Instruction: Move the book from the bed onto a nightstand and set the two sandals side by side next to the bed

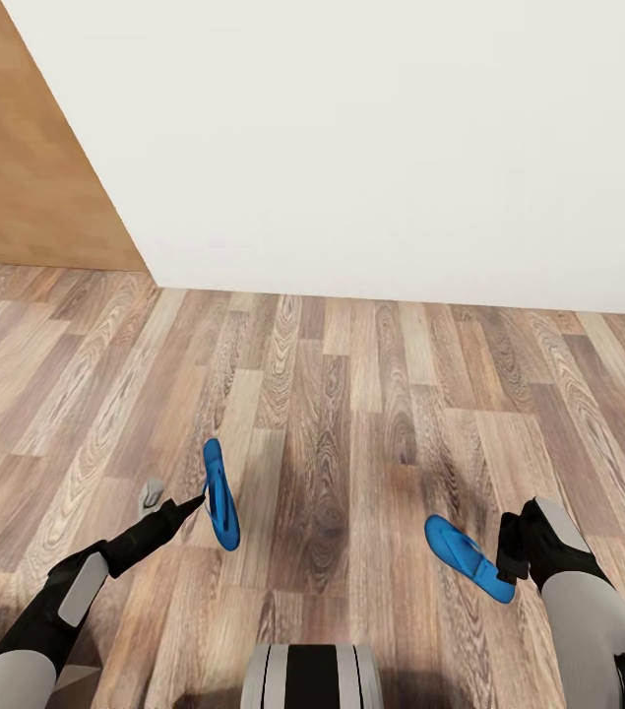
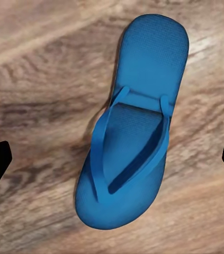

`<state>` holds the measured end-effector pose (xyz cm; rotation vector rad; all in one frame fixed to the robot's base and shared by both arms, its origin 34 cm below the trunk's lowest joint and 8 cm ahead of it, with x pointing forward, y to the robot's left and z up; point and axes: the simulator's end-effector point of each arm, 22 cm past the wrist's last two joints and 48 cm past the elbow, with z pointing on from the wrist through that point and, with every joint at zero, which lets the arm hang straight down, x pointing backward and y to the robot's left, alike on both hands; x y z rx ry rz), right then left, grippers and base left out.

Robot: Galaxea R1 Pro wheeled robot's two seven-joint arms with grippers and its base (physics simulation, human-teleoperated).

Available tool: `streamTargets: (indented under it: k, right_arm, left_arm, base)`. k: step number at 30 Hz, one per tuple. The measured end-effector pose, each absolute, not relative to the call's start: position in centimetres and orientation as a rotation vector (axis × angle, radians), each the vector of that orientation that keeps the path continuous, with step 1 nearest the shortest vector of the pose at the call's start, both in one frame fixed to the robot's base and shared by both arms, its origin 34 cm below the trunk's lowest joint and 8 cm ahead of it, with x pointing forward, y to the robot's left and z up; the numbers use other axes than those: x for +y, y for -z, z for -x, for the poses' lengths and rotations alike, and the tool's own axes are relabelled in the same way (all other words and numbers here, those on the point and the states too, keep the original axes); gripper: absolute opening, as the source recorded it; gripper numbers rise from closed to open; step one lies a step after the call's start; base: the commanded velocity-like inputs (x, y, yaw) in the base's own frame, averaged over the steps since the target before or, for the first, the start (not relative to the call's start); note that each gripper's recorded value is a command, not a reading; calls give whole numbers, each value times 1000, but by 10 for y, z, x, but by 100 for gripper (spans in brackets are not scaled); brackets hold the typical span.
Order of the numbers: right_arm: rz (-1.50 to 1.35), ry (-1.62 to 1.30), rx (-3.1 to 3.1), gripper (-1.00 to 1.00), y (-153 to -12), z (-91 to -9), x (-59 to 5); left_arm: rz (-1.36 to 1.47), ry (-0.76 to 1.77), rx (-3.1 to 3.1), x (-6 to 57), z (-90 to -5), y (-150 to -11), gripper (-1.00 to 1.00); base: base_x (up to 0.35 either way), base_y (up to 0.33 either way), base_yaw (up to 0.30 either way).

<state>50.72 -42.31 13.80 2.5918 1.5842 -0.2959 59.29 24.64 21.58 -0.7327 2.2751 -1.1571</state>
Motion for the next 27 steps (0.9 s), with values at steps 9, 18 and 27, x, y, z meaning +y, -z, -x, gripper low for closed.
streamTargets:
  k: [9,18,27]
  right_arm:
    - [-2601,346,1595,100,-122,-494,-423]
    - [-2609,395,1607,100,-106,-480,-423]
    - [-2611,399,1607,100,-104,-479,-423]
  left_arm:
    - [757,1152,2308,246,-582,-196,-100]
    - [785,1148,2338,246,-570,-177,-100]
    - [788,1147,2341,246,-569,-175,-100]
  base:
    - [0,0,0]
    - [0,0,0]
    - [0,0,0]
